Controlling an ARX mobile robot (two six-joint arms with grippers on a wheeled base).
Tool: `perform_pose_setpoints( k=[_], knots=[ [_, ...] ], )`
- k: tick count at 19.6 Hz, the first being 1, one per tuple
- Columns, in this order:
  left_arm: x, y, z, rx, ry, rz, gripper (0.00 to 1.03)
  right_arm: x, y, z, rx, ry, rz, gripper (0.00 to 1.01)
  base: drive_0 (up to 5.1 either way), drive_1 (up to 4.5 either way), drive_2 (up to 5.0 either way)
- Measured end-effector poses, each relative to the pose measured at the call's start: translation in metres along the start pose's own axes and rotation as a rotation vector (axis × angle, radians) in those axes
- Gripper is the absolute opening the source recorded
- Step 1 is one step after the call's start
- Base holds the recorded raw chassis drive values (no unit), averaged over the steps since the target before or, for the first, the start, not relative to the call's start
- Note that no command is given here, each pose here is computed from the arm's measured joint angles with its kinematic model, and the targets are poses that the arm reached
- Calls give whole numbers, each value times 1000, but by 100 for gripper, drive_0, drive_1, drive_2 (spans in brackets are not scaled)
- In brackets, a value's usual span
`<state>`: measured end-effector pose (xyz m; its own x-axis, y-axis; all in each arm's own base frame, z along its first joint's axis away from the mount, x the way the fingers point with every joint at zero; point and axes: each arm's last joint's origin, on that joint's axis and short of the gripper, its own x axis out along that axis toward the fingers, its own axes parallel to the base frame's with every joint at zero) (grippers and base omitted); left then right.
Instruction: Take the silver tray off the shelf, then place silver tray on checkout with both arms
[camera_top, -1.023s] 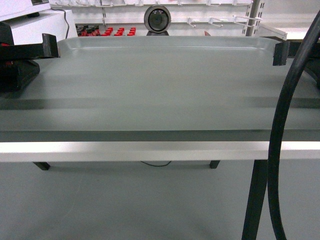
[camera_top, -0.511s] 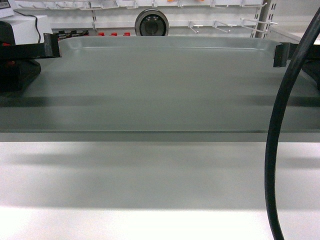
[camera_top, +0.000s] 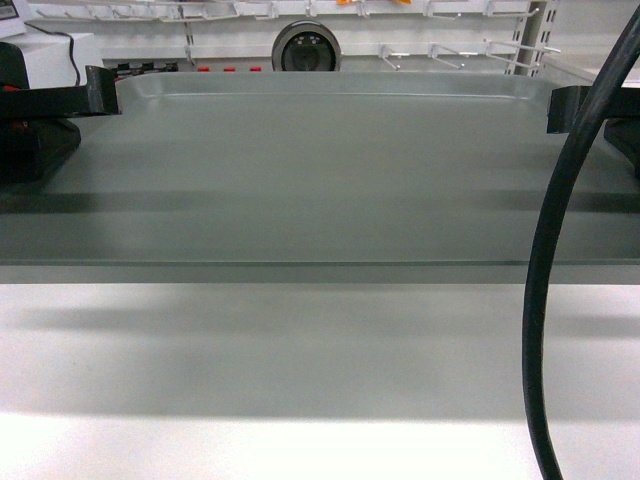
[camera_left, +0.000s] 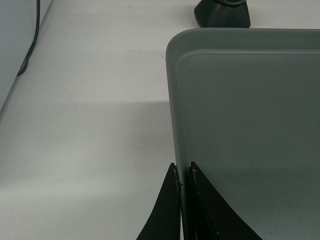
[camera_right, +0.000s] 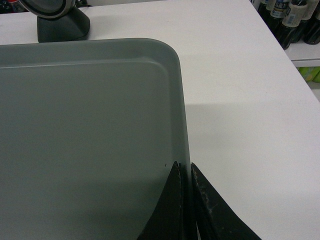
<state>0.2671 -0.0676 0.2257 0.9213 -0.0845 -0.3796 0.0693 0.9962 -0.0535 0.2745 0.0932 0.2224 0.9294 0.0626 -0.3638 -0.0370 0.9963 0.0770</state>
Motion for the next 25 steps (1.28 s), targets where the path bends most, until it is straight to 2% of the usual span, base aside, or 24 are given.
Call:
perform_pose_setpoints(
  k=[5, 6, 7, 8, 9, 10, 14, 16, 17, 19, 21, 25],
  knots=[
    [0, 0, 0, 0, 0, 0, 3, 0, 0, 0, 0, 0, 0, 3, 0, 0, 0],
    [0, 0, 0, 0, 0, 3, 3, 1, 0, 1, 18, -46, 21, 3, 0, 0, 0],
    [0, 0, 0, -8, 9, 35, 3, 4, 1, 2, 40, -94, 55, 3, 0, 0, 0],
    [0, -3, 2, -15, 40, 105, 3, 6, 2, 3, 45, -114, 81, 2, 0, 0, 0],
    [2, -5, 4, -22, 29, 158, 3, 11, 3, 1, 44, -112, 90, 2, 0, 0, 0],
    [6, -7, 5, -22, 18, 191, 3, 17, 4, -2, 38, -102, 98, 2, 0, 0, 0],
    [30, -10, -2, -16, 35, 204, 3, 47, 2, -10, 28, -59, 91, 2, 0, 0, 0],
    [62, -7, -7, -14, 57, 209, 3, 79, 7, -14, 22, -18, 76, 2, 0, 0, 0],
    [79, -4, -14, -1, 83, 211, 3, 93, 9, -18, 16, 8, 61, 2, 0, 0, 0],
    [98, -1, -31, 12, 146, 200, 3, 108, 9, -37, 17, 106, 25, 2, 0, 0, 0],
    [100, -1, -37, 9, 179, 197, 3, 114, 10, -38, 7, 176, 7, 2, 0, 0, 0],
    [102, -1, -40, 11, 189, 199, 3, 116, 10, -41, 3, 198, 2, 3, 0, 0, 0]
  ],
)
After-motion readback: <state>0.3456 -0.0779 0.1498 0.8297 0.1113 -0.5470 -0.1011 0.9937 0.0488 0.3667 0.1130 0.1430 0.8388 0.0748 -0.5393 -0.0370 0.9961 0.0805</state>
